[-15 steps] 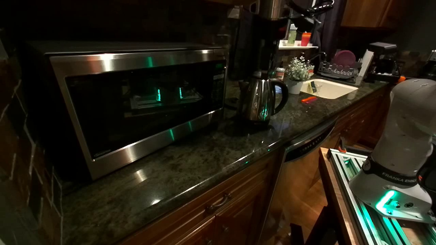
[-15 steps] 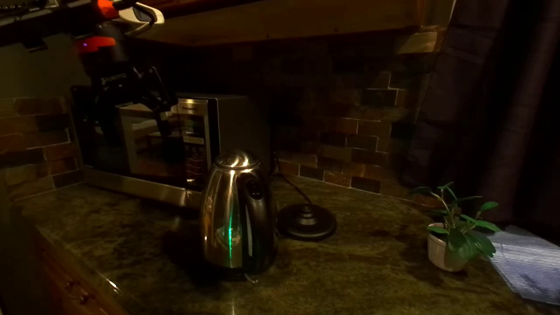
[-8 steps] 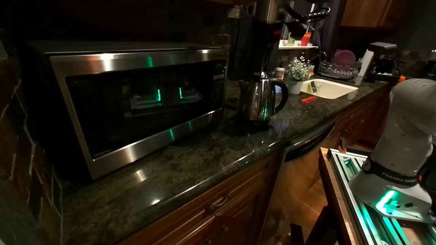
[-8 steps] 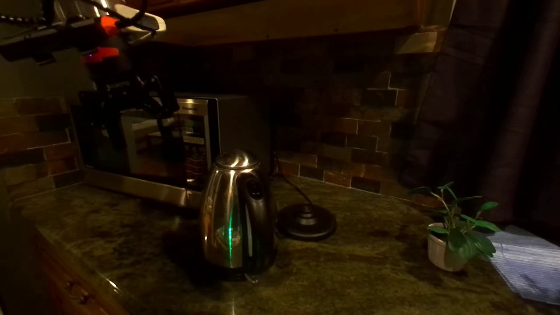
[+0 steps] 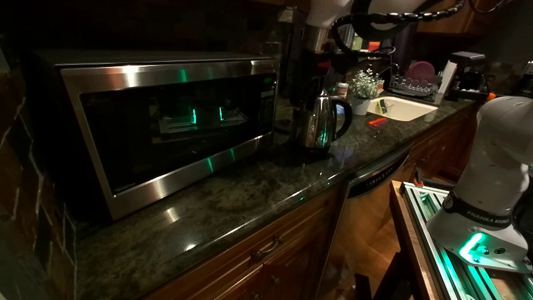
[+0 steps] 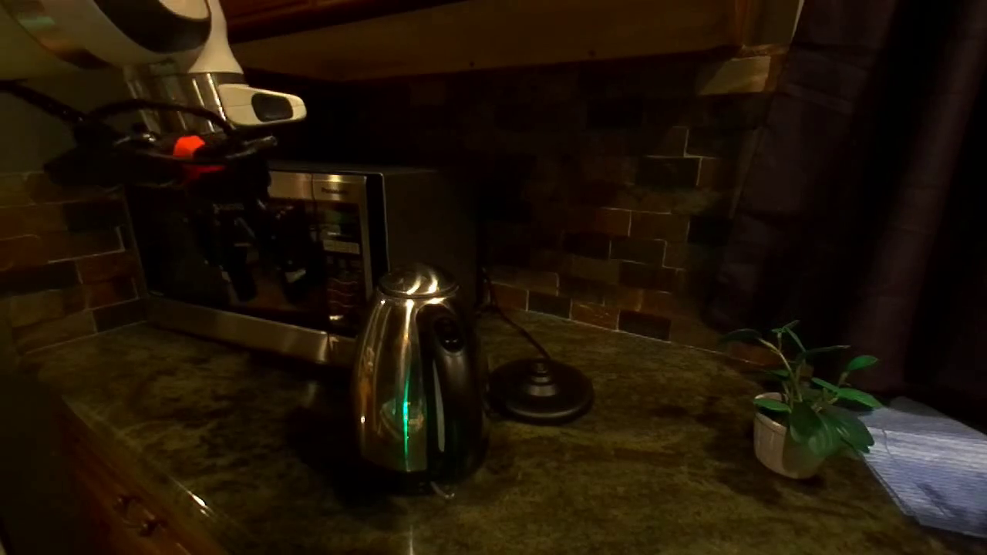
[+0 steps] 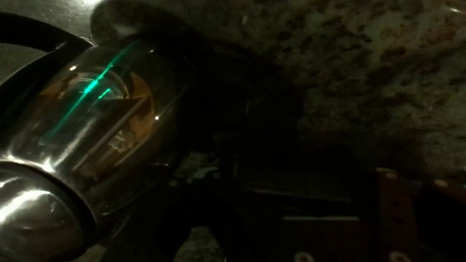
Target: Press a button on the right side of the microwave
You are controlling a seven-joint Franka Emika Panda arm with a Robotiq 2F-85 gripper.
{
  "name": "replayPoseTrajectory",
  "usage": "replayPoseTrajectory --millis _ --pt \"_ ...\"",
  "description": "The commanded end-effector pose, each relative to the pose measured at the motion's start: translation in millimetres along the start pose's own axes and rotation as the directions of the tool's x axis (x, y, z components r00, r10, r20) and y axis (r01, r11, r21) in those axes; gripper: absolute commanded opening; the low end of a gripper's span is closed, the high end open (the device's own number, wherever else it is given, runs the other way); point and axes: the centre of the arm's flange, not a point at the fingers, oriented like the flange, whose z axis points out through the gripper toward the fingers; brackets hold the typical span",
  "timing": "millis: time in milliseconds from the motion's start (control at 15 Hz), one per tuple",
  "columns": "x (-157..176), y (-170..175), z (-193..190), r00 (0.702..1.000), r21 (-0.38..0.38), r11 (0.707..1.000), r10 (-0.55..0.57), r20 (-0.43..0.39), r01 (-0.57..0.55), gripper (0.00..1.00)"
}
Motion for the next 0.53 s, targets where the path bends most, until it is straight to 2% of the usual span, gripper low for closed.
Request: replayPoseTrajectory --millis 0,133,333,467 --pt "-0.4 -8.4 26.8 0.995 0.027 0.996 0.082 -0.056 -0.08 0.42" --pt "3.5 -13.7 39.7 0.994 0.058 0.994 0.096 -0.06 -0.092 0.26" --pt "12.5 -21.2 60.0 0.989 0.062 0.994 0.092 -0.12 -0.085 0.04" --pt "19.5 -24.8 71.0 0.984 0.072 0.994 0.093 -0.151 -0.083 0.0"
